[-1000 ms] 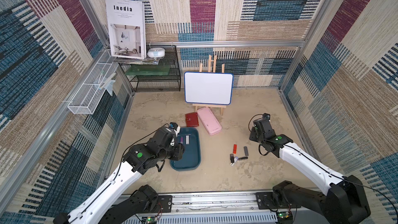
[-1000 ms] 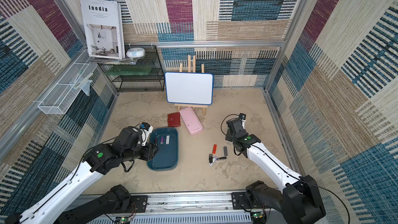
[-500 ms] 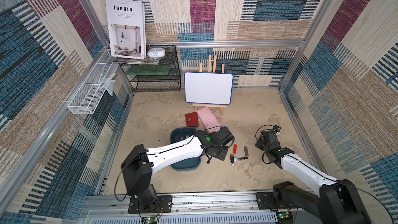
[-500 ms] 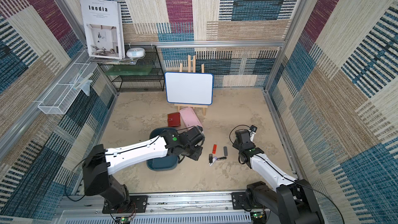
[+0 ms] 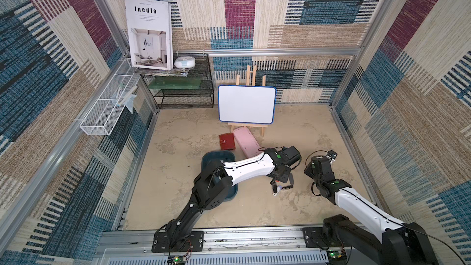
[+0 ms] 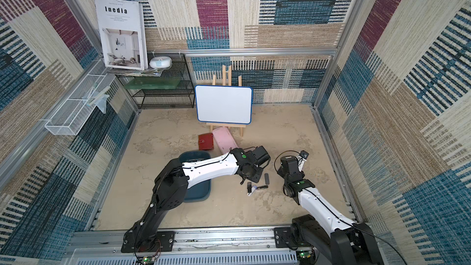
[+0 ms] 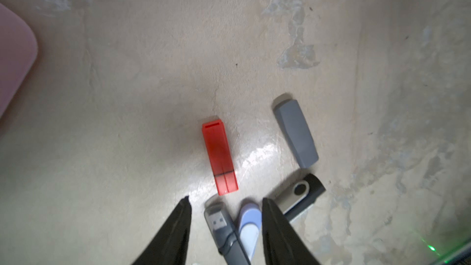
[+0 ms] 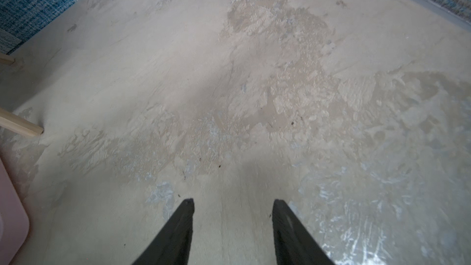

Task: Put the usb flash drive into the storage box
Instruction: Pick up the USB flash from the center of the board.

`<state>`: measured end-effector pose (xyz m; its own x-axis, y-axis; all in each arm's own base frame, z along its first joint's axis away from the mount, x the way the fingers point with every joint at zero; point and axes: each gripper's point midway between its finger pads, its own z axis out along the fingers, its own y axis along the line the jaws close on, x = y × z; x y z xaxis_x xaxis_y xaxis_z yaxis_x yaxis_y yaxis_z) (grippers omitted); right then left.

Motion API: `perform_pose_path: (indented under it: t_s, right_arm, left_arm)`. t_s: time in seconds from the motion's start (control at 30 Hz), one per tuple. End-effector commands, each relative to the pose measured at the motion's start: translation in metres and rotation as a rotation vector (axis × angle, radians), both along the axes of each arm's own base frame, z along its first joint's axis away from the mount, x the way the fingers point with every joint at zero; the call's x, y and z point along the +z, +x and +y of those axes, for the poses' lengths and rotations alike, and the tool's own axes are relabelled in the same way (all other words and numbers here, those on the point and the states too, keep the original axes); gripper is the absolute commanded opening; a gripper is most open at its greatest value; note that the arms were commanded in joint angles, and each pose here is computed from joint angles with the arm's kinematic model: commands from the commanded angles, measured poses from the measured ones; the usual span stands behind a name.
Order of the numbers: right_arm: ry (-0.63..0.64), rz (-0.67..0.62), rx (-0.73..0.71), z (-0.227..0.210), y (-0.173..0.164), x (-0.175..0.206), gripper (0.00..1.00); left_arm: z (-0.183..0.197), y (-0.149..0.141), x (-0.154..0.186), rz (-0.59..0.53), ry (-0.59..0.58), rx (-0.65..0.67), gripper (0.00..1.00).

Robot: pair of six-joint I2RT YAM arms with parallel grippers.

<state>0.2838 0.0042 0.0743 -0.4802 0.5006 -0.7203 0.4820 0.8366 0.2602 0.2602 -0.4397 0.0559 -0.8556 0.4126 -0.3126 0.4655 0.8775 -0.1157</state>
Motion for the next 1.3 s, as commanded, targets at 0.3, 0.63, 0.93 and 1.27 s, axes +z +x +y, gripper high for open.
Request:
perform_pose_path:
  t_s: [0.3, 0.63, 0.93, 1.27]
  right_arm:
    - [-0.001, -0.024, -0.015, -0.001, 0.005, 0.005, 0.55]
    - [-0.005, -0.04, -0.02, -0.003, 0.004, 0.009, 0.55]
    - [-0.006, -0.026, -0.016, -0.002, 0.005, 0.006, 0.55]
    - [-0.006, -0.025, -0.011, -0.001, 0.005, 0.006, 0.55]
  left_arm:
    - [0.002, 0.004, -0.029, 0.063, 0.059, 0.059, 0.45]
    - [0.011, 0.003, -0.054, 0.081, 0.133, 0.072, 0.39]
    - [0.019, 0.003, -0.062, 0.089, 0.171, 0.069, 0.18]
    - [0.01, 0.009, -0.033, 0.053, 0.115, 0.033, 0.07]
